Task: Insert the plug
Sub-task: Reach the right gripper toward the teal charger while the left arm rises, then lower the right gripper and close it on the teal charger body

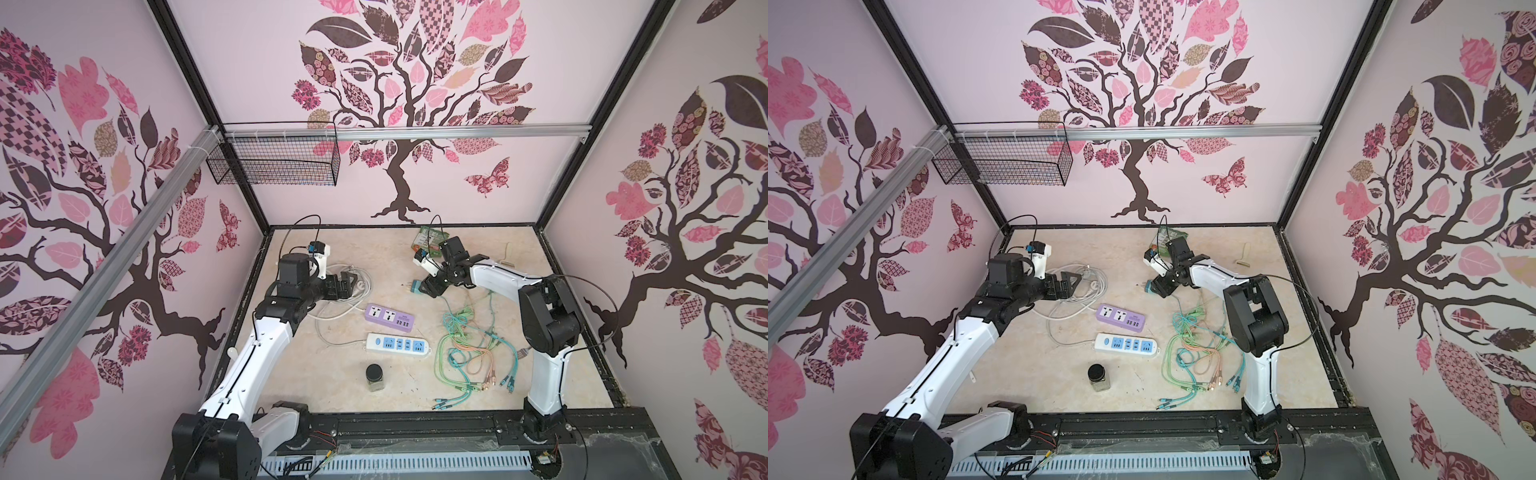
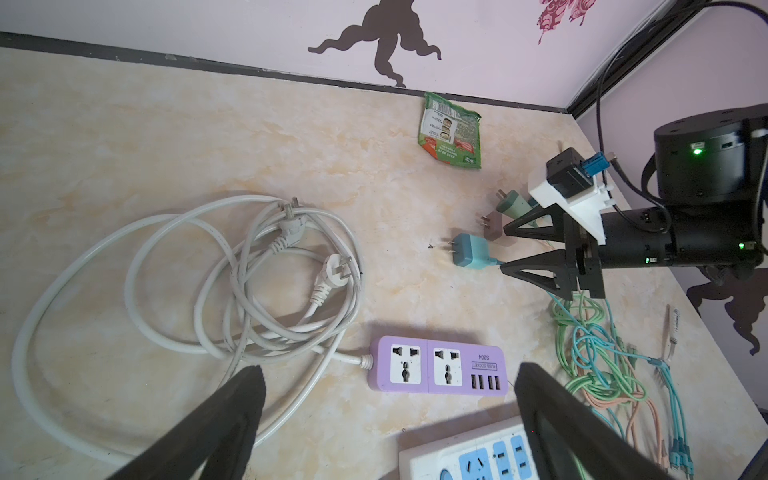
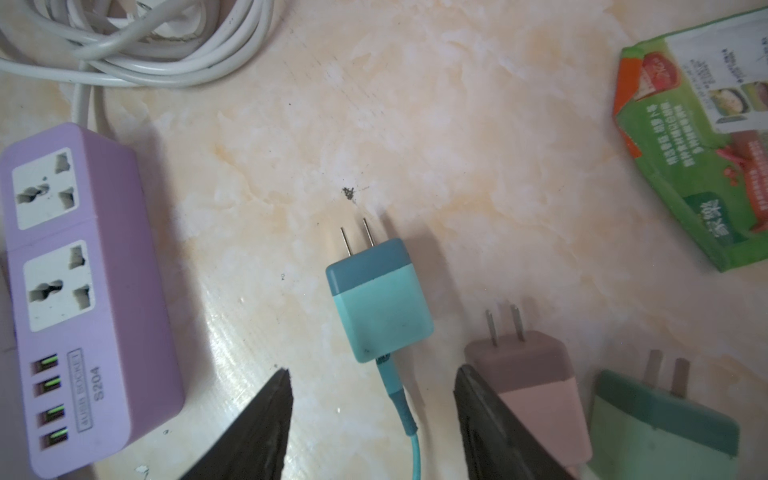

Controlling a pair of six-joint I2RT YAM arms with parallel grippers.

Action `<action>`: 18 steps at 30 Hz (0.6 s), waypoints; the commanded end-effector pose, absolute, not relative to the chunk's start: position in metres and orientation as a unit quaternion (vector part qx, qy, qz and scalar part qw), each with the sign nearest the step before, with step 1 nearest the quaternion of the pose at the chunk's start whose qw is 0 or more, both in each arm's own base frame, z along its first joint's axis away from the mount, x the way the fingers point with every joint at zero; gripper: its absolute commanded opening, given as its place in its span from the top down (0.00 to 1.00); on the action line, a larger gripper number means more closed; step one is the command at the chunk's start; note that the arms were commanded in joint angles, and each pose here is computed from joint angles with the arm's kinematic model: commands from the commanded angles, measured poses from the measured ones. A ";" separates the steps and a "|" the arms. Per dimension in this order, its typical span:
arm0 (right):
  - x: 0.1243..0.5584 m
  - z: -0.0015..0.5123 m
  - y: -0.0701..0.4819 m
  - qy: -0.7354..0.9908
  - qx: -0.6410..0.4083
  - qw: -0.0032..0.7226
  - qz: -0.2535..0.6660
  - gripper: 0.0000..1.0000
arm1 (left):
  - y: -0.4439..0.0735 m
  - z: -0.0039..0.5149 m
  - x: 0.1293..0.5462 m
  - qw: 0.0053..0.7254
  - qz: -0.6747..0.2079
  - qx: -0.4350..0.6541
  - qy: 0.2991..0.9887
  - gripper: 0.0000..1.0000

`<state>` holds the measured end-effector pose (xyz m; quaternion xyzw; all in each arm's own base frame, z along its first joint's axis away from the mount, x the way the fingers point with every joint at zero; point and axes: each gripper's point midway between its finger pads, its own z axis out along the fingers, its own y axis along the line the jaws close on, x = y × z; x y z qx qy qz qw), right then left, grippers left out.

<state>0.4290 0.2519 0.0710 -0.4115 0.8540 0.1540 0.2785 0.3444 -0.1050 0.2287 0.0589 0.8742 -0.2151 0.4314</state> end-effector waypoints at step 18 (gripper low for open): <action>0.438 0.028 0.269 0.851 -0.445 0.243 0.136 0.40 | -0.104 0.223 0.343 0.427 -0.213 0.056 0.877 0.02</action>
